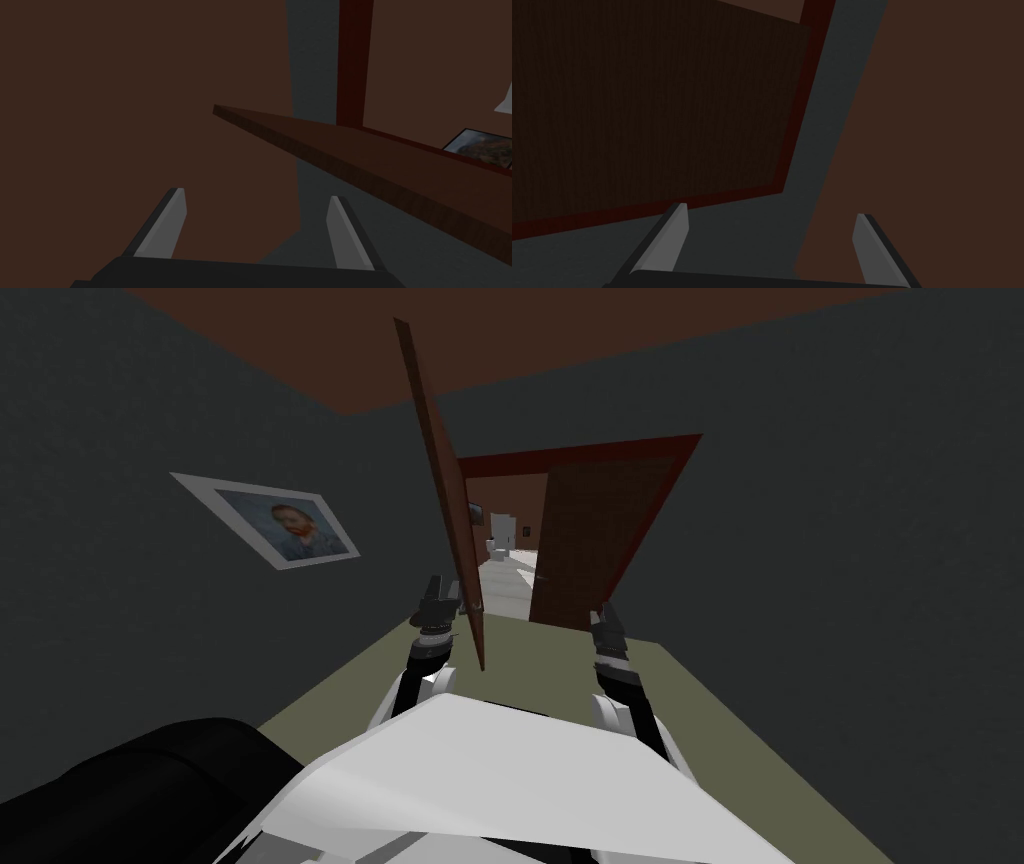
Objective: Pull the door open
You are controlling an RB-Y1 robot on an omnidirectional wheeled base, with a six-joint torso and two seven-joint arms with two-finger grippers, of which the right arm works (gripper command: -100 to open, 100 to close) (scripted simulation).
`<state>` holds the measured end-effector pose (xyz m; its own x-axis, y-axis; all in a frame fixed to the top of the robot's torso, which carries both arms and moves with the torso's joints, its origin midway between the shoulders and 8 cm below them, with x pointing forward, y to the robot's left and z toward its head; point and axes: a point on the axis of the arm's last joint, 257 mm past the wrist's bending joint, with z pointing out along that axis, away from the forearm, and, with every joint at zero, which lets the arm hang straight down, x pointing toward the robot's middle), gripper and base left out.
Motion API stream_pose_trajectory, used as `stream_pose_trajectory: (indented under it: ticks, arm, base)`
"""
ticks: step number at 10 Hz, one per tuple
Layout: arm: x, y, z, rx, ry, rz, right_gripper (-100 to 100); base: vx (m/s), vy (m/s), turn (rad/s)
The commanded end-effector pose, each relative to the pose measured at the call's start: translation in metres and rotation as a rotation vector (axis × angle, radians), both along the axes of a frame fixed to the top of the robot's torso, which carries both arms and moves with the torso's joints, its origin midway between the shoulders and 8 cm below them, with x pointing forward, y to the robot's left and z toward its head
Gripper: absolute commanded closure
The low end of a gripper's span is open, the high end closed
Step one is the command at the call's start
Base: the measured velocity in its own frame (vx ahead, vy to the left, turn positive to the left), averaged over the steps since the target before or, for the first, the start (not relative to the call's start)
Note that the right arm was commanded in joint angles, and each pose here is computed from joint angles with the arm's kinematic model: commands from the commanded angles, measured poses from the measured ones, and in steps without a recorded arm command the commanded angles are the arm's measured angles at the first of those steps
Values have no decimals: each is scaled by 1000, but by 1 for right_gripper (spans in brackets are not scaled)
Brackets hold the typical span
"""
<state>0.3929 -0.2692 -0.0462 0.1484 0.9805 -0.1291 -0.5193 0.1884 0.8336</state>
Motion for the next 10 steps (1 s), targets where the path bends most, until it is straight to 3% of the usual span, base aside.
stream_pose_trajectory:
  ticks: [1,10]
  arm:
    - [5,0,-10,1,13,4,-100]
    - [32,-3,-63,20,87,18,-100]
  base:
    - [109,-6,-1]
    - [81,-15,-1]
